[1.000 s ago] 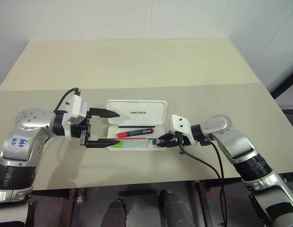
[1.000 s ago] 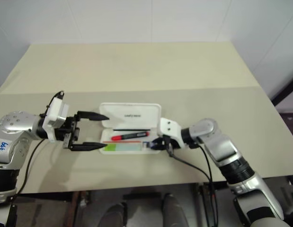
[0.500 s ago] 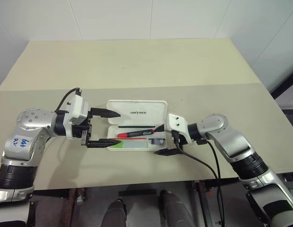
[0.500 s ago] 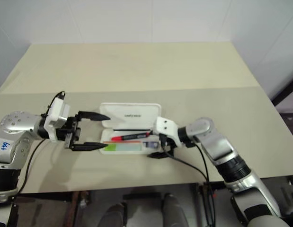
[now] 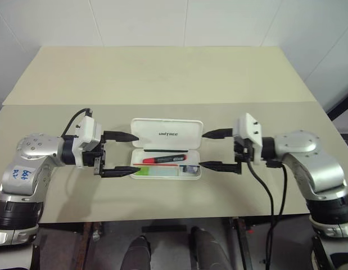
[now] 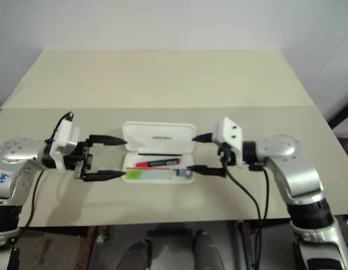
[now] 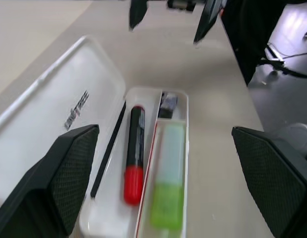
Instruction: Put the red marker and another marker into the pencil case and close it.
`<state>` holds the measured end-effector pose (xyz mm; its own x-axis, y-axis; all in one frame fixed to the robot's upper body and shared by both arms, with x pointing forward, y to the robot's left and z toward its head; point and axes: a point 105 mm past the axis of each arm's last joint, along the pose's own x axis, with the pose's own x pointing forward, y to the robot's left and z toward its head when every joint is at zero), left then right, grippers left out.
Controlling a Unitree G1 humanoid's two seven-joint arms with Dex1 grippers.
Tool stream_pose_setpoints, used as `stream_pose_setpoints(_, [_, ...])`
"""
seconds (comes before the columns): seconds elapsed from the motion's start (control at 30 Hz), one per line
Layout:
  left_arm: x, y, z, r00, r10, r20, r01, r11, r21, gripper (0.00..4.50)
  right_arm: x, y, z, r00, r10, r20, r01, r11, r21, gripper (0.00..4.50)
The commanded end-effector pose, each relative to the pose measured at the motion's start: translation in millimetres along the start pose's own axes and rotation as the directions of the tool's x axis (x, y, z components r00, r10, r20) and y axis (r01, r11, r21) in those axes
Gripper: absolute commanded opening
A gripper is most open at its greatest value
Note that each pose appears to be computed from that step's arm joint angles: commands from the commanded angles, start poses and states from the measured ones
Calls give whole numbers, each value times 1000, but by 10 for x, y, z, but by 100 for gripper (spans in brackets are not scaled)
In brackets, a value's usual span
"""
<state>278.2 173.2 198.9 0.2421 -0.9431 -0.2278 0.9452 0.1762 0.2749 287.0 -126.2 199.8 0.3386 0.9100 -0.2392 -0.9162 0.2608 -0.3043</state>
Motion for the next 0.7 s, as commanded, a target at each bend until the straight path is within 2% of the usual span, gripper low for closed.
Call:
stream_pose_setpoints(0.03, [-120, 49, 30, 999, 50, 16, -51, 998, 28, 407, -270, 26, 127, 998, -52, 28, 54, 997, -59, 450])
stream_pose_setpoints(0.07, [-142, 63, 13, 998, 59, 20, -60, 998, 20, 390, -327, 24, 106, 998, -67, 19, 68, 996, -52, 450])
stream_pose_setpoints(0.43, [-195, 152, -73, 997, 81, 22, -81, 996, 32, 6, -439, -38, 118, 990, -143, 16, 144, 985, -100, 450])
stream_pose_setpoints(0.7, [-192, 159, -98, 995, 90, 35, -91, 995, 27, 2, -436, -37, 119, 988, -153, 14, 154, 983, -100, 450])
